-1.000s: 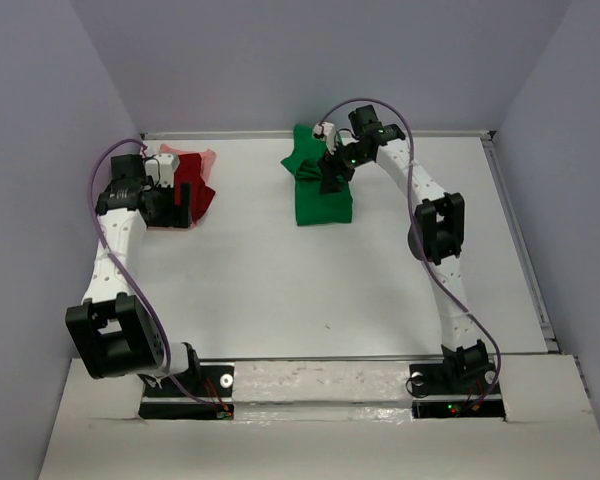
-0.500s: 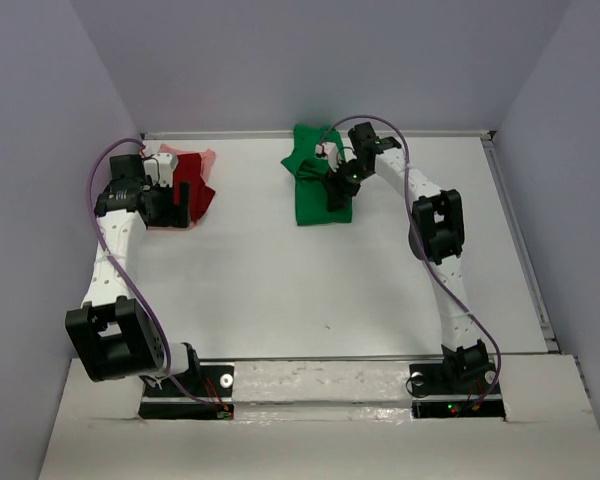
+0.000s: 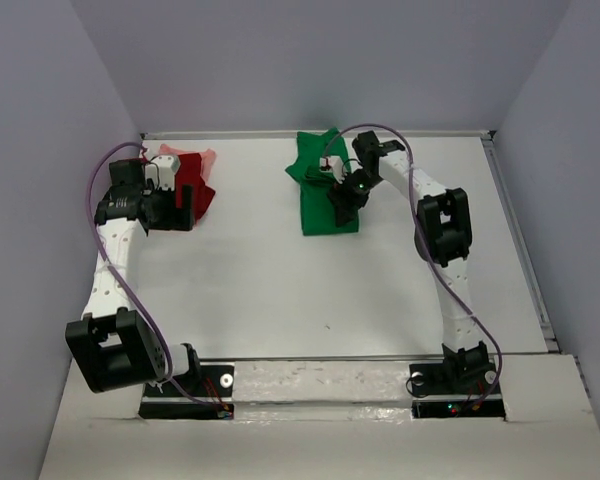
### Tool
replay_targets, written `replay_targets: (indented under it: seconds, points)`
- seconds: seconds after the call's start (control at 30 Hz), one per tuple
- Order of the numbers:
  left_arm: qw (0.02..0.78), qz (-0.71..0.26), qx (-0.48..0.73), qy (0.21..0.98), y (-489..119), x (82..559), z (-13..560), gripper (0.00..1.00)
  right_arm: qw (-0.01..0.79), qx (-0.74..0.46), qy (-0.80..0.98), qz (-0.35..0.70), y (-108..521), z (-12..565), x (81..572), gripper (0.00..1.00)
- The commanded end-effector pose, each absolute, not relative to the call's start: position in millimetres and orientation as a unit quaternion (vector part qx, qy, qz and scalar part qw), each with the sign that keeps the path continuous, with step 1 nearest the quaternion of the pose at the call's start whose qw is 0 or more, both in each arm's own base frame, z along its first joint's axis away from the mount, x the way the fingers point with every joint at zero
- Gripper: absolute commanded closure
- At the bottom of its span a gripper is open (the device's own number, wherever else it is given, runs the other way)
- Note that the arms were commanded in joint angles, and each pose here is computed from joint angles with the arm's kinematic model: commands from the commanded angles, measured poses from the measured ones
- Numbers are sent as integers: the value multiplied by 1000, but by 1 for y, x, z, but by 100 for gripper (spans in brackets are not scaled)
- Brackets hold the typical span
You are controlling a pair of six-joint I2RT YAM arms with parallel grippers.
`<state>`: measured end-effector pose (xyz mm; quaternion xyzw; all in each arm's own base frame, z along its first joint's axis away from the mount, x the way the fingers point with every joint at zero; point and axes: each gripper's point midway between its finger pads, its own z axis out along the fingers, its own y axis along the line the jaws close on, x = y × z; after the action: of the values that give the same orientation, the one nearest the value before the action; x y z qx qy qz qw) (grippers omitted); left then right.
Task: Fold and stack the t-shirts
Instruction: Fold the folded rectangular tshirt in 1/3 of the way
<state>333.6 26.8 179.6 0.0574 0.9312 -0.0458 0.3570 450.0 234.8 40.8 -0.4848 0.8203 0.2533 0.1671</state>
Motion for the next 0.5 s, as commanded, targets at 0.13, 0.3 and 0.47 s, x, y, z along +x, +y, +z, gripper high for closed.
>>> replay_targets:
  seconds: [0.13, 0.3, 0.47]
  points:
    - [386, -73, 76, 917, 13, 334, 190, 11, 28, -466, 829, 307, 209, 67, 338, 7]
    - [394, -79, 83, 912, 8, 338, 196, 11, 29, -470, 822, 321, 205, 85, 314, 5]
    - [404, -83, 100, 906, -3, 343, 206, 11, 86, -486, 821, 288, 206, 107, 337, 4]
